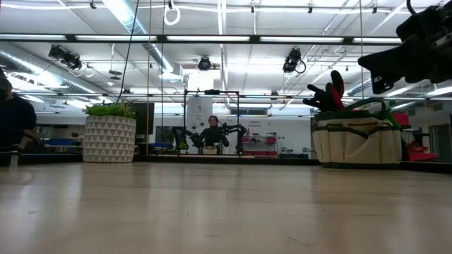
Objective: Pick & Place Garden tools in Gardening bag
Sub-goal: Return to Home Position
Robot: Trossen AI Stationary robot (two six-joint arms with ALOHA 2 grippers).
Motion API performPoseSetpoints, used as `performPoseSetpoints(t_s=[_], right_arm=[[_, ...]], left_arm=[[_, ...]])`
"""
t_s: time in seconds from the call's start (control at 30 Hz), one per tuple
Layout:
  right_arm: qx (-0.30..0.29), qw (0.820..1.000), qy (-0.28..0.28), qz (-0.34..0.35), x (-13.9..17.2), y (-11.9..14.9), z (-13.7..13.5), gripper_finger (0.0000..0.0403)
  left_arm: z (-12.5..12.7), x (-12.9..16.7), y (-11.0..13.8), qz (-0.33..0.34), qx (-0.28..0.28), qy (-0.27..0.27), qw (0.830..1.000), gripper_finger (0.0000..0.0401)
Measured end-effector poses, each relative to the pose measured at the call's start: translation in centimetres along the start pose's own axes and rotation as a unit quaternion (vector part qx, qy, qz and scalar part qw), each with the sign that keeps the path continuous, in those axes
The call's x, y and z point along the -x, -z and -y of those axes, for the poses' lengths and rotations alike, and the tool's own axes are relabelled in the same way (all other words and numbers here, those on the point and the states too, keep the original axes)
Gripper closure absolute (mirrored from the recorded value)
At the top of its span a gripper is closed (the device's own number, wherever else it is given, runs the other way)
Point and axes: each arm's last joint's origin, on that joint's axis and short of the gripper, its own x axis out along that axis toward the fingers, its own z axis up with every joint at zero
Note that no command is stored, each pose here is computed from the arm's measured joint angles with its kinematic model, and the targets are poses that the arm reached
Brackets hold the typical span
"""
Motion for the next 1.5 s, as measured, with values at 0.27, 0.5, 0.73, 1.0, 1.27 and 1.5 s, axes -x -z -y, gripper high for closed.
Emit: performPoseSetpoints(t_s=[0.27,0.5,0.73,1.0,1.27,1.5], right_arm=[[-0.001,1.000,-0.013,0.013,0.17,-0.20,-0.40,0.0393],[-0.016,0.999,-0.026,0.012,0.17,-0.18,-0.64,0.0391],[-0.014,0.999,-0.026,0.012,0.17,-0.18,-0.64,0.0390],[-0.014,0.999,-0.026,0.012,0.17,-0.18,-0.64,0.0390],[-0.014,0.999,-0.026,0.012,0.17,-0.18,-0.64,0.0390],[-0.014,0.999,-0.026,0.012,0.17,-0.18,-0.65,0.0390]], left_arm=[[0.01,-0.01,0.01,0.000,0.000,0.000,1.000,0.0279],[0.00,0.00,0.00,0.000,0.000,0.000,1.000,0.0279],[0.00,-0.01,0.01,0.000,0.000,0.000,1.000,0.0279],[0.00,-0.01,0.01,0.000,0.000,0.000,1.000,0.0279],[0.01,-0.01,0.01,0.000,0.000,0.000,1.000,0.0279],[0.00,-0.01,0.01,0.000,0.000,0.000,1.000,0.0279]])
